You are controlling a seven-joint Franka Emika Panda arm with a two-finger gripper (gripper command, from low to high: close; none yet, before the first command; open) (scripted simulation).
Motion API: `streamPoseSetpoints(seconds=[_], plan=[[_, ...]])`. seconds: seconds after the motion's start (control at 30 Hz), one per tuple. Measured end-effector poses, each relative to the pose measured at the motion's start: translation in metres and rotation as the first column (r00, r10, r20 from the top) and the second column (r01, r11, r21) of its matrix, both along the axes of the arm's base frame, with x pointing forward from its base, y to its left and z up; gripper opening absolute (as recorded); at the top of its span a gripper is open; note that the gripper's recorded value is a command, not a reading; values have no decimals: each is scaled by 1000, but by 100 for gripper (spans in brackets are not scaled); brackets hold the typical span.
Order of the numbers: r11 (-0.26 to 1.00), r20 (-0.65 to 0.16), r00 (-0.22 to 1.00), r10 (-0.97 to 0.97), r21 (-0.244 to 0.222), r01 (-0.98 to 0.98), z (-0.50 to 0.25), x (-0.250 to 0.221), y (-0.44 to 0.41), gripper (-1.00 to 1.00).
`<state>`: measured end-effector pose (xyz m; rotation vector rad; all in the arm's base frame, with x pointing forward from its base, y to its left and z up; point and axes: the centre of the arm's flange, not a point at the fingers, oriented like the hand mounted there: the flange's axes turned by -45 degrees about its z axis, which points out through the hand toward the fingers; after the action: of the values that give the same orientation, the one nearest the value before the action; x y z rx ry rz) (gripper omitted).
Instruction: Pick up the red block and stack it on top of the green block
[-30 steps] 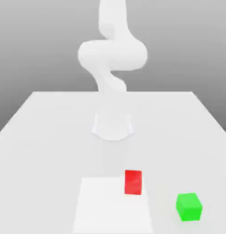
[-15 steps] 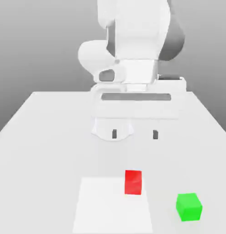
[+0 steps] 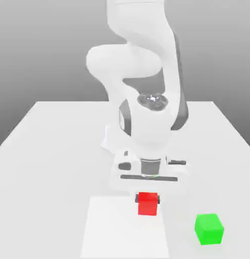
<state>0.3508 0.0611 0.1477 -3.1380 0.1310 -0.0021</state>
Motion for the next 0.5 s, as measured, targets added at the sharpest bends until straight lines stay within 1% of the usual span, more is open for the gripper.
streamPoseSetpoints(seconds=[0.1, 0.3, 0.4, 0.5], plan=[[1000, 0, 1000, 1, 0, -1, 5, 0, 0, -100], [1000, 0, 1000, 3, -1, -3, 54, 0, 1, -100], [987, -1, 987, 164, 2, -164, 68, 18, 33, -100], [936, -1, 936, 352, 3, -352, 79, 41, 72, -100]])
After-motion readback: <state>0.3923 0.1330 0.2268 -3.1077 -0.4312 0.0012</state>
